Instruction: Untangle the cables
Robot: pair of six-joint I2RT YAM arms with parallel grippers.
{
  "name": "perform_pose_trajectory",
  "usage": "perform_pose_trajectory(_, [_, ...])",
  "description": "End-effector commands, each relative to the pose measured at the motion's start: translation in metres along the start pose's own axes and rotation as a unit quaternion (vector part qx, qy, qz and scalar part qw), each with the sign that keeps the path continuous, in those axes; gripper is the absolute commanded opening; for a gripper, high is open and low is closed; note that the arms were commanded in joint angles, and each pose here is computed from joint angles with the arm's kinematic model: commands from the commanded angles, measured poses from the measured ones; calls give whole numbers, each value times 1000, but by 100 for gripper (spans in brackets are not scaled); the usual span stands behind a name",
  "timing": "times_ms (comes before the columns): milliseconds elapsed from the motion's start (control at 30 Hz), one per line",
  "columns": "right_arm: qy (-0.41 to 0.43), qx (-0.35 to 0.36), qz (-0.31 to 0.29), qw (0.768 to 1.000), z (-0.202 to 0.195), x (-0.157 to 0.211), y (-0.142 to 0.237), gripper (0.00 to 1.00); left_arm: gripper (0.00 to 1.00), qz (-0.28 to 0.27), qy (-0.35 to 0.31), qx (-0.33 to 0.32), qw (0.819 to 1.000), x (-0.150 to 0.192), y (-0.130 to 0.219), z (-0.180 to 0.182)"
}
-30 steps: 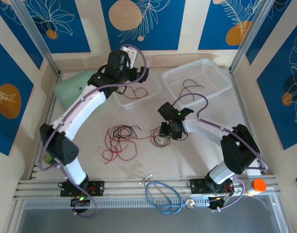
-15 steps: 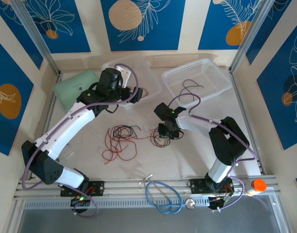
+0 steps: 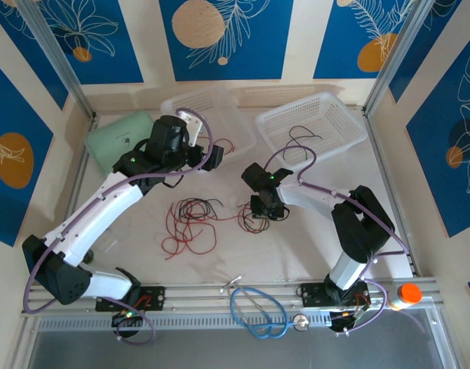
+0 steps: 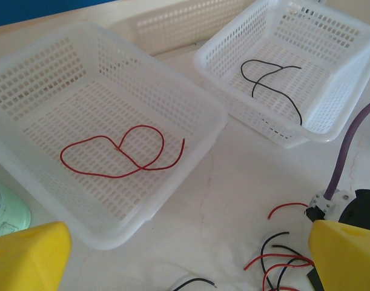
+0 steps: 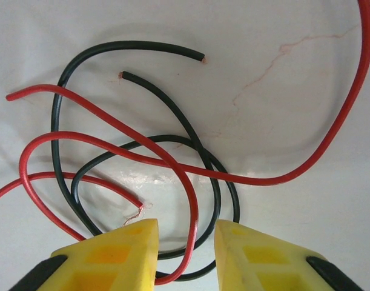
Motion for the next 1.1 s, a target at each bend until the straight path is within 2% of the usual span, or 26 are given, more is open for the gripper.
perform_pose_trajectory(0, [3,13,6,1000,-1,1,-10,28,100,-8,5,15,1000,-2,8,-5])
perform_pose_trajectory(200, [5,16,3,1000,2,-4,-16,23,100,-11,3,22,1000,-4,13,-8])
perform_pose_trajectory(300, [3,10,-6,1000,2,-5,-11,3,100,-8,-3,29,1000,-3,16,-13])
perform_pose_trajectory(333, [2,3,-15,1000,2,-5,-5,0,100,-5,-6,33,999,-2,17,-16])
perform_pose_trajectory(433, [5,-26,-43,999,0,-4,28,0,95,4,-32,59,998,5,19,-30])
perform_pose_trajectory(567, [25,-95,-108,989,-10,0,103,0,89,2,-97,120,988,29,14,-60])
perform_pose_trajectory(633, [39,-145,-128,980,-19,4,135,0,89,-21,-136,160,977,44,13,-79])
perform_pose_trajectory(767, [43,-247,-117,961,-41,8,173,0,90,-69,-181,226,955,64,12,-104])
perform_pose_trajectory(900, [29,-314,-132,940,-62,9,204,0,92,-97,-190,222,951,73,7,-107])
perform_pose_trajectory(1067, [1,-380,-152,913,-77,6,239,0,100,-103,-189,210,954,93,-5,-104])
Point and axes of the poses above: each hand's point on the last joint's axis, 136 mm out from that joint toward the fingers, its own y axis back along the fingers, its own z axis along the line the jaws close on, x = y × z, the point moved 9 cm from there along y, back along the fingers, and after that the axes turned 2 degrees about -y, right-handed, at the moved point
